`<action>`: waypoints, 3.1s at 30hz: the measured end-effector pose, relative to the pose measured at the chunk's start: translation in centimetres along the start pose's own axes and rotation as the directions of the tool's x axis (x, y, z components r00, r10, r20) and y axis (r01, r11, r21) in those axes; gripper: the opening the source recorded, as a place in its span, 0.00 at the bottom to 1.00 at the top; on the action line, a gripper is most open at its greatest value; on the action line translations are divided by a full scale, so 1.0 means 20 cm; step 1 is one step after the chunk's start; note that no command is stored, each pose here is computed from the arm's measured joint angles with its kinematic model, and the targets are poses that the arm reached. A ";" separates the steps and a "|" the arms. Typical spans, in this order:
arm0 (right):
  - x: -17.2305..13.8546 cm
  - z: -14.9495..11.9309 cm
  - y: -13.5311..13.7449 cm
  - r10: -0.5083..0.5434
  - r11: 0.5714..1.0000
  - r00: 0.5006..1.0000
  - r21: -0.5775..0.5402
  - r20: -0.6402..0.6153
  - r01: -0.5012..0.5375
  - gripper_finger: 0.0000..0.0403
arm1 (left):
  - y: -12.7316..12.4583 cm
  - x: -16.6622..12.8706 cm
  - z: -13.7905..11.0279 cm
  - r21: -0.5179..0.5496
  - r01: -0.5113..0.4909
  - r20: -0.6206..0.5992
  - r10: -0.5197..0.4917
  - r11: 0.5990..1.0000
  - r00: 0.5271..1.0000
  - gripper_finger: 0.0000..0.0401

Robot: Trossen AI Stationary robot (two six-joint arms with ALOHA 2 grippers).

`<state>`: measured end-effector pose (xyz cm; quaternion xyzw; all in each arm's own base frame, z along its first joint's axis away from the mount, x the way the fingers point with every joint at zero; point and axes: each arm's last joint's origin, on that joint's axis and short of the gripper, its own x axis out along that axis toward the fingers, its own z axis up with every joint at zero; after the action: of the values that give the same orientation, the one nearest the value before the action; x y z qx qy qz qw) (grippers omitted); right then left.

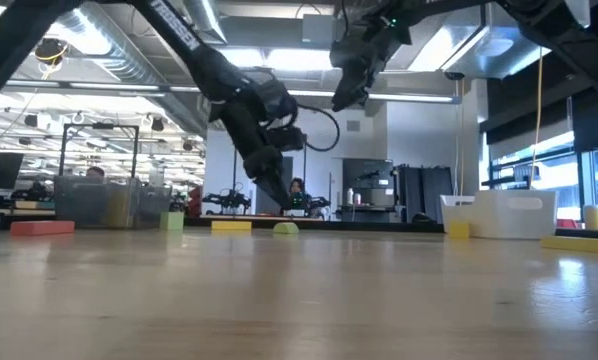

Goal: Sort & place blocks by color
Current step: Put the green block into the transparent bin

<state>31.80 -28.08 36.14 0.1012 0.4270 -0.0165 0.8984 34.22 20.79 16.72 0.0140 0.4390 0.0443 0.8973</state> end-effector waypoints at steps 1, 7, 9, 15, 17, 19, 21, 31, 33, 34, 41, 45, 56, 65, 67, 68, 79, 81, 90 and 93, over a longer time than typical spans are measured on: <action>0.00 0.00 0.00 0.000 1.000 1.000 0.000 -0.001 0.000 0.40 | 0.01 0.02 0.00 -0.019 -0.001 -0.006 0.001 1.000 1.000 0.27; 0.00 0.00 0.00 -0.005 1.000 1.000 0.002 -0.004 0.005 0.40 | 0.08 0.11 -0.02 -0.141 0.000 -0.057 -0.008 0.990 0.998 0.27; 0.00 0.00 0.00 -0.005 1.000 1.000 0.002 -0.004 0.005 0.40 | 0.09 0.11 -0.02 -0.154 -0.003 -0.063 -0.007 0.988 0.998 0.27; 0.00 0.00 0.00 -0.006 1.000 1.000 0.003 -0.005 0.006 0.40 | 0.11 0.09 -0.07 -0.187 -0.005 -0.131 -0.020 0.982 0.991 0.27; 0.00 0.00 0.00 -0.005 1.000 1.000 0.003 -0.005 0.005 0.40 | 0.11 0.08 -0.10 -0.207 0.006 -0.178 -0.044 0.978 0.983 0.27; 0.00 0.00 0.00 -0.005 1.000 1.000 0.003 -0.005 0.005 0.40 | 0.10 0.07 -0.12 -0.225 0.019 -0.225 -0.071 0.974 0.972 0.27; 0.00 0.00 0.00 -0.005 1.000 1.000 0.003 -0.005 0.005 0.40 | 0.09 0.05 -0.14 -0.242 0.033 -0.271 -0.100 0.970 0.957 0.27; 0.01 0.00 0.00 -0.006 1.000 1.000 0.001 -0.005 0.006 0.40 | -0.02 -0.11 -0.17 -0.220 0.099 -0.470 -0.194 0.970 0.861 0.27; 0.01 0.00 0.00 -0.005 1.000 1.000 -0.001 -0.005 0.005 0.40 | -0.04 -0.15 -0.17 -0.160 0.100 -0.498 -0.168 0.982 0.851 0.27; 0.01 0.00 0.00 -0.005 1.000 1.000 -0.001 -0.005 0.005 0.40 | -0.04 -0.17 -0.15 -0.127 0.102 -0.492 -0.152 0.987 0.857 0.27; 0.01 0.00 0.00 -0.005 1.000 1.000 -0.001 -0.005 0.005 0.40 | -0.07 -0.32 -0.07 0.001 0.115 -0.426 -0.104 0.993 0.899 0.27; 0.01 0.00 0.00 -0.005 1.000 1.000 0.001 -0.005 0.005 0.40 | -0.10 -0.45 -0.04 0.050 0.111 -0.403 -0.081 0.993 0.912 0.27; 0.05 0.04 0.06 -0.033 0.999 0.999 0.012 -0.012 0.034 0.40 | -0.22 -0.59 -0.09 -0.678 -0.358 -0.556 -0.129 0.642 0.821 0.27; 0.07 0.06 0.09 -0.032 0.999 0.999 -0.011 -0.002 0.032 0.40 | -0.28 -0.53 -0.06 -0.728 -0.551 -0.583 0.055 0.409 0.811 0.27; 0.07 0.06 0.09 -0.033 0.999 0.999 -0.014 0.004 0.033 0.40 | -0.28 -0.53 -0.06 -0.758 -0.569 -0.584 0.055 0.318 0.810 0.27; 0.07 0.06 0.09 -0.034 0.999 0.999 -0.016 0.007 0.034 0.40 | -0.28 -0.53 -0.06 -0.768 -0.574 -0.584 0.055 0.284 0.810 0.27; 0.07 0.07 0.09 -0.037 0.999 0.999 -0.022 0.017 0.037 0.40 | -0.29 -0.54 -0.07 -0.788 -0.593 -0.595 0.044 0.163 0.803 0.27; 0.07 0.07 0.09 -0.037 0.999 0.999 -0.022 0.017 0.037 0.40 | -0.29 -0.54 -0.07 -0.792 -0.594 -0.595 0.044 0.137 0.803 0.27; 0.07 0.07 0.09 -0.037 0.999 0.999 -0.022 0.017 0.038 0.40 | -0.29 -0.52 -0.09 -0.798 -0.602 -0.601 0.048 0.009 0.798 0.33; 0.07 0.07 0.09 -0.037 0.999 0.999 -0.022 0.017 0.038 0.40 | -0.28 -0.49 -0.11 -0.807 -0.590 -0.589 0.059 0.011 0.806 0.40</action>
<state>33.90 -26.51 36.26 0.0832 0.4215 -0.0296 0.9025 26.82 14.25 22.70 -0.4887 0.4468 0.5371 0.5225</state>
